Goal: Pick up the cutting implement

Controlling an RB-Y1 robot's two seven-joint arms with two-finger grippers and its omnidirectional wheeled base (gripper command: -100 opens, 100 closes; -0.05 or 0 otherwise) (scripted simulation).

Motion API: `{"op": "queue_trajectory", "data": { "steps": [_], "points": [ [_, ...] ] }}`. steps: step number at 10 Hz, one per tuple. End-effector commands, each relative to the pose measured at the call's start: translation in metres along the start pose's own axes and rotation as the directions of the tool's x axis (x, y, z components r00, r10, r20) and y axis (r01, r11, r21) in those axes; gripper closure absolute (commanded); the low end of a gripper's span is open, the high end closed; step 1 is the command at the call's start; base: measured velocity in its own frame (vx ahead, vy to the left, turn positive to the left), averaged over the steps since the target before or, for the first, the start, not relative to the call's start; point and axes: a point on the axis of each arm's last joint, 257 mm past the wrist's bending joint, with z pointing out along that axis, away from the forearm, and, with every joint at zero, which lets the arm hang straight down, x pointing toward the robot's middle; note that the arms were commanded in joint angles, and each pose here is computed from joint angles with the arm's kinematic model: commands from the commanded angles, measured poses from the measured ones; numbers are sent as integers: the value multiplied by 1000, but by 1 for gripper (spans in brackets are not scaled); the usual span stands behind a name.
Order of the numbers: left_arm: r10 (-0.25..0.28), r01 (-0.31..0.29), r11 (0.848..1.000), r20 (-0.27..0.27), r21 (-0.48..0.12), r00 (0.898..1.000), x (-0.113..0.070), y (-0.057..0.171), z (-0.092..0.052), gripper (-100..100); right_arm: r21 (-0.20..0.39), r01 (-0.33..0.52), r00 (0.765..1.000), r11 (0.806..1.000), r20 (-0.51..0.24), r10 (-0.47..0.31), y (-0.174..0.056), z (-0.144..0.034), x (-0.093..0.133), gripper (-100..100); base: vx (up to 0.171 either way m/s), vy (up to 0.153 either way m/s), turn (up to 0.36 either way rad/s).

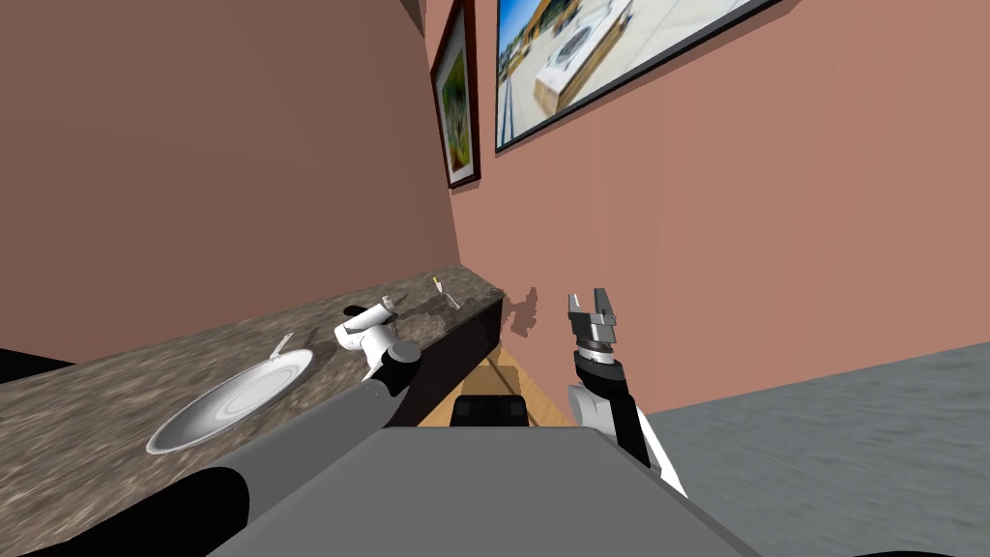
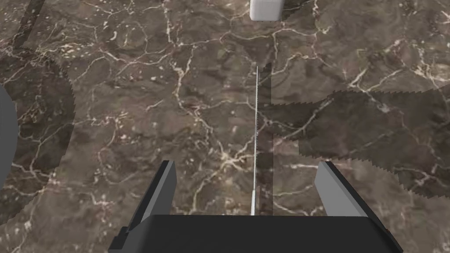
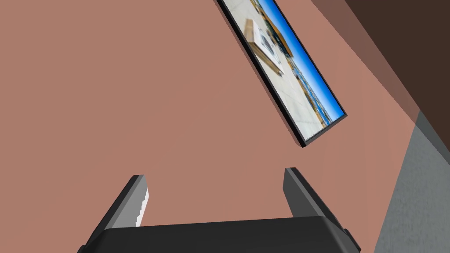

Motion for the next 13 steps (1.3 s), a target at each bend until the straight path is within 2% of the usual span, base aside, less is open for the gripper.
{"op": "queue_trajectory", "data": {
  "steps": [1, 3, 4, 5, 6, 7, 8, 9, 11, 12, 13],
  "points": [
    [9, -8, 999, 21, -33, 1000, -18, 16, 6, -100, 0, 0, 1000, 1000, 0, 0, 0, 0, 0, 0, -64, 87, 25],
    [15, -12, 998, 37, -57, 999, -31, 30, 9, -100, 0, 0, 1000, 1000, 0, 0, 0, 0, 0, 0, -37, 62, 15],
    [21, -16, 997, 53, -79, 998, -44, 43, 10, -100, 0, 0, 1000, 1000, 0, 0, 0, 0, 0, 0, -13, 30, 11],
    [18, -14, 998, 47, -67, 999, -39, 34, 10, -100, 0, 0, 1000, 1000, 0, 0, 0, 0, 0, 0, -6, 12, -2],
    [18, -15, 998, 46, -69, 999, -40, 36, 10, 0, 0, 0, 1000, 1000, 0, 0, 0, 0, 0, 0, 0, 0, 0],
    [12, -8, 997, 50, -80, 999, -40, 34, 11, -100, 0, 0, 1000, 1000, 0, 0, 0, 0, 0, 0, 53, -27, 156],
    [34, -30, 996, 48, -82, 998, -40, 34, 11, -100, 0, 0, 1000, 1000, 0, 0, 0, 0, 0, 0, 62, -39, 90],
    [12, -7, 995, 50, -95, 999, -39, 35, 11, -100, 0, 0, 1000, 1000, 0, 0, 0, 0, 0, 0, 89, -40, 169],
    [50, -45, 994, 49, -96, 998, -41, 33, 12, -100, 0, 0, 1000, 1000, 0, 0, 0, 0, 0, 0, 51, -23, 20],
    [31, -26, 994, 52, -109, 998, -41, 34, 12, -100, 0, 0, 1000, 1000, 0, 0, 0, 0, 0, 0, 52, -21, 157],
    [57, -51, 993, 51, -110, 997, -42, 33, 12, -100, 0, 0, 1000, 1000, 0, 0, 0, 0, 0, 0, 57, -33, 89]
  ]
}}
